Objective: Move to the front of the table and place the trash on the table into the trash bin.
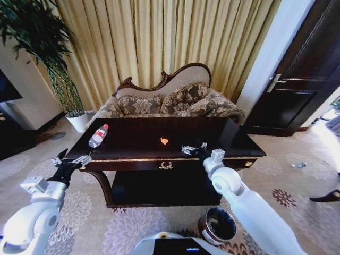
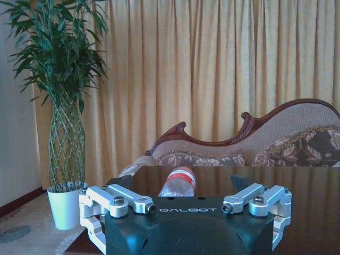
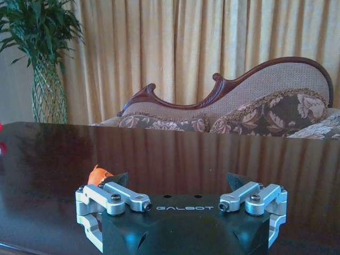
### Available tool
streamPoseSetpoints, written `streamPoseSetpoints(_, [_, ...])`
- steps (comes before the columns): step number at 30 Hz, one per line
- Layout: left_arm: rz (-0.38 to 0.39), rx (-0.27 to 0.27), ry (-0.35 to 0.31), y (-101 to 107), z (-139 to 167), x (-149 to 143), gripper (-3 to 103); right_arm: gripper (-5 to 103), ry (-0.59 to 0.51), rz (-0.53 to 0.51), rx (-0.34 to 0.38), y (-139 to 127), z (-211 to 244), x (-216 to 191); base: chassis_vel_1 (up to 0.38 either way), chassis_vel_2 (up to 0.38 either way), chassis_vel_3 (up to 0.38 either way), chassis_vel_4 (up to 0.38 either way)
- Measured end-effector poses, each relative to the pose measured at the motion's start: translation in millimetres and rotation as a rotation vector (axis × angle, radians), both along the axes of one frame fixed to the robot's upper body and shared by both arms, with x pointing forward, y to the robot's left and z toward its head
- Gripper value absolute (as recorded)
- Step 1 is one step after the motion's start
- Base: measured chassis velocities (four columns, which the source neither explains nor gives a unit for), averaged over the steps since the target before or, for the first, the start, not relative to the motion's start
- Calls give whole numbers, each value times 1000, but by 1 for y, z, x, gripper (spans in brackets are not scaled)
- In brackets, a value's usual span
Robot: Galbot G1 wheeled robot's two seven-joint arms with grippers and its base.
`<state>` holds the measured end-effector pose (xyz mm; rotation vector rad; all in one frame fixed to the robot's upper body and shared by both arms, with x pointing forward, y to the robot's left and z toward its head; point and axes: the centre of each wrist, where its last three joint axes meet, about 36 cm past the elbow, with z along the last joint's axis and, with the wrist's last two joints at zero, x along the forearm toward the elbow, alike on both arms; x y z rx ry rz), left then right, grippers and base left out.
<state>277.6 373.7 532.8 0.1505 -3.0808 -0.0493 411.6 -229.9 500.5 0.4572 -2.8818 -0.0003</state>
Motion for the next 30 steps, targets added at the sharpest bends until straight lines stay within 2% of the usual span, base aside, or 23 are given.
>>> streamPoseSetpoints(11, [12,-14,18,1,-8,0,100,100,65,44,-21,27,20,27,0,0,0,0])
streamPoseSetpoints(21, [18,-14,26,5,-11,1,100,100,147,74,-31,79,29,44,0,0,0,0])
streamPoseSetpoints(30, [10,-19,28,4,-12,0,100,100,167,55,-47,106,21,58,0,0,0,0])
